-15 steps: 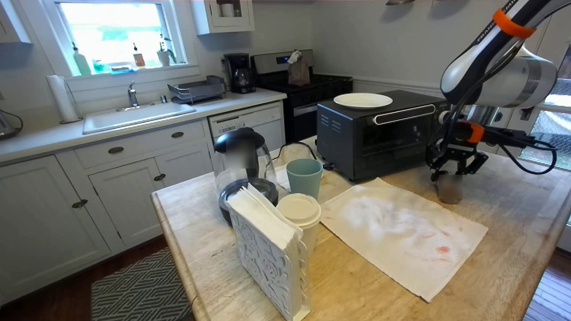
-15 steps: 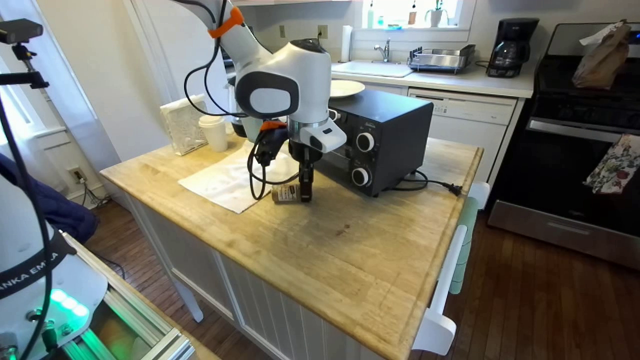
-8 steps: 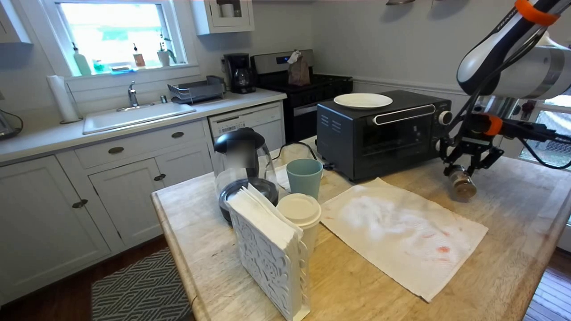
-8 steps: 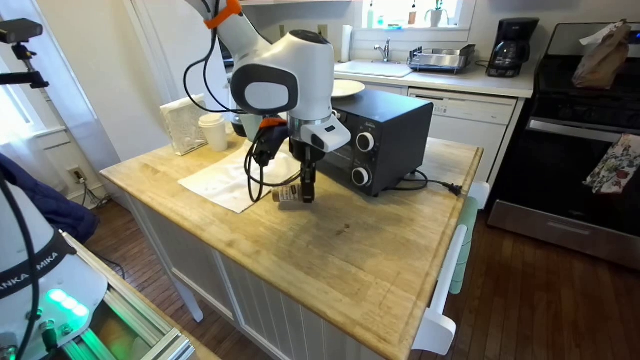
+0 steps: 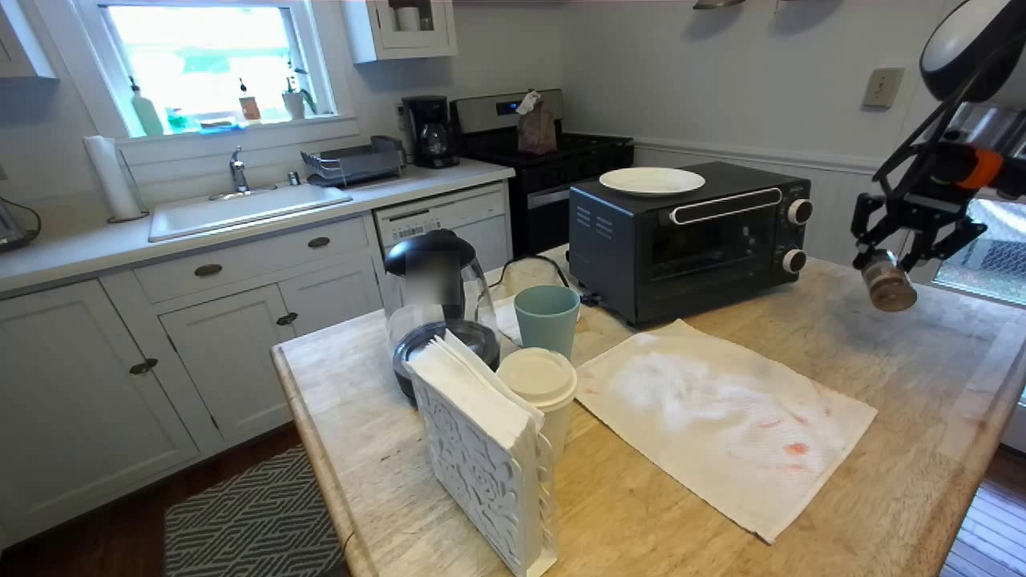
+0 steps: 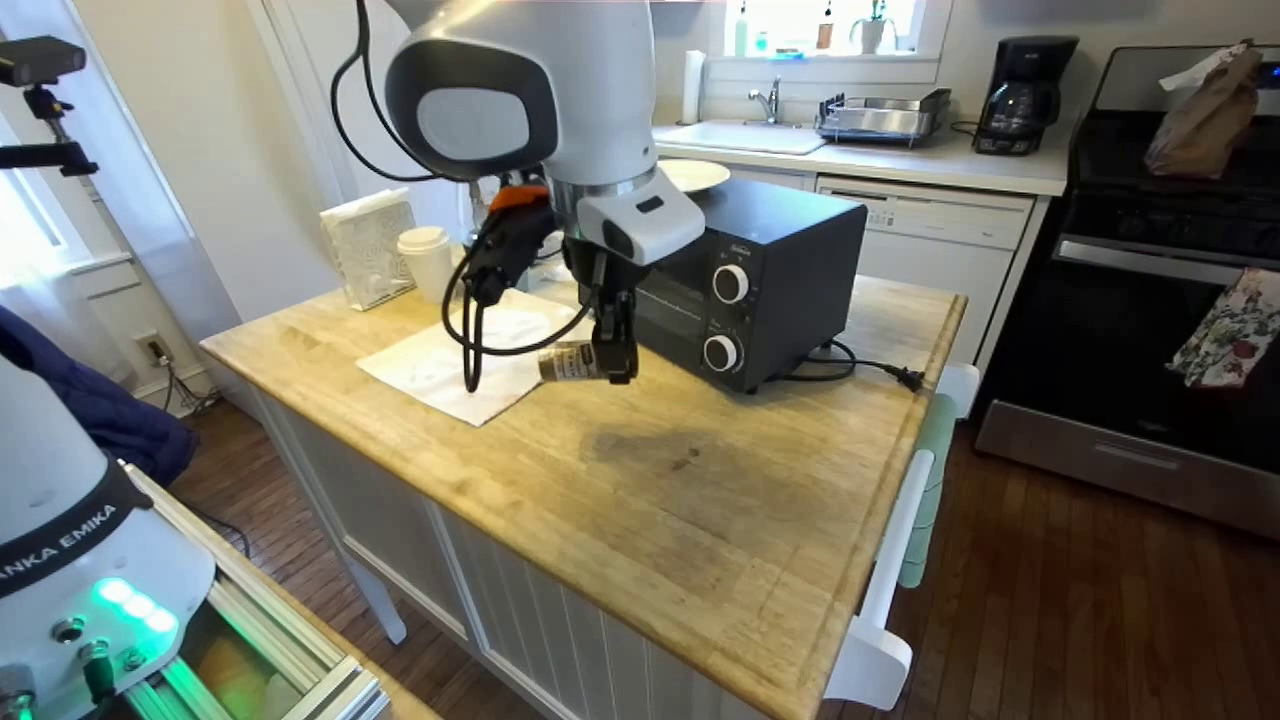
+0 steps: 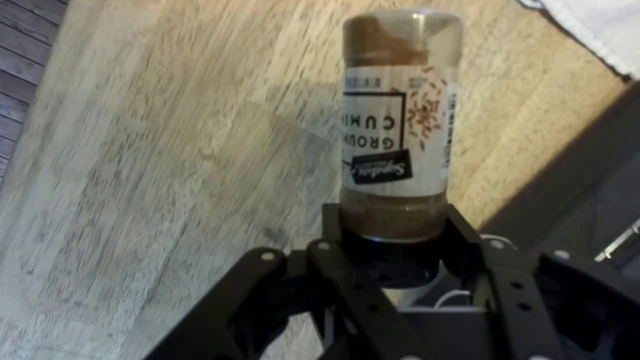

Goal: Pick up the spice upside placed spice bottle and place it upright on top of the microwave

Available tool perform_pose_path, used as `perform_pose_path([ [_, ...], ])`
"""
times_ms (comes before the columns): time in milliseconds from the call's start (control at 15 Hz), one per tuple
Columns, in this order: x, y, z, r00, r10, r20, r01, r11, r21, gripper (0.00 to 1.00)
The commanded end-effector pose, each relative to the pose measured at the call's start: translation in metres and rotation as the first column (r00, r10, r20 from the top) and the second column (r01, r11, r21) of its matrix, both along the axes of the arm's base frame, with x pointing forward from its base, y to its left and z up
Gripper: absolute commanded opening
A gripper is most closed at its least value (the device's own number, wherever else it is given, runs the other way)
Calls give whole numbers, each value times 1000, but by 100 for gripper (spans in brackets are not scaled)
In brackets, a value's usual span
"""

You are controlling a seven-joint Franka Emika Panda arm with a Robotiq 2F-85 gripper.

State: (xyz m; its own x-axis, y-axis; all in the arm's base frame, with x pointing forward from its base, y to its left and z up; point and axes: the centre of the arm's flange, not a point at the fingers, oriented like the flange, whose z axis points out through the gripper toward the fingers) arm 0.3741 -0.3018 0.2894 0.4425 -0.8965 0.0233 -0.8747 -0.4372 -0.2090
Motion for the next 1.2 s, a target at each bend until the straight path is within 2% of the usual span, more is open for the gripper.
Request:
perform_pose_path([
  [0,-17,11,51,984,-66,163,81,993,-87,25],
  [267,-14,16,91,941,-87,326,169,958,-233,25],
  [333,-11,16,98,943,-61,327,150,955,-255,25],
  [400,-6,2,84,953,-59,297,127,968,-218,50],
  [533,-4,6,91,947,-49,318,130,962,-238,50],
  [1000,-5,7,90,946,-48,320,131,961,-242,50],
  [1067,-5,7,89,946,-48,320,131,961,-242,25],
  [1133,-3,5,94,942,-51,332,139,958,-250,25],
])
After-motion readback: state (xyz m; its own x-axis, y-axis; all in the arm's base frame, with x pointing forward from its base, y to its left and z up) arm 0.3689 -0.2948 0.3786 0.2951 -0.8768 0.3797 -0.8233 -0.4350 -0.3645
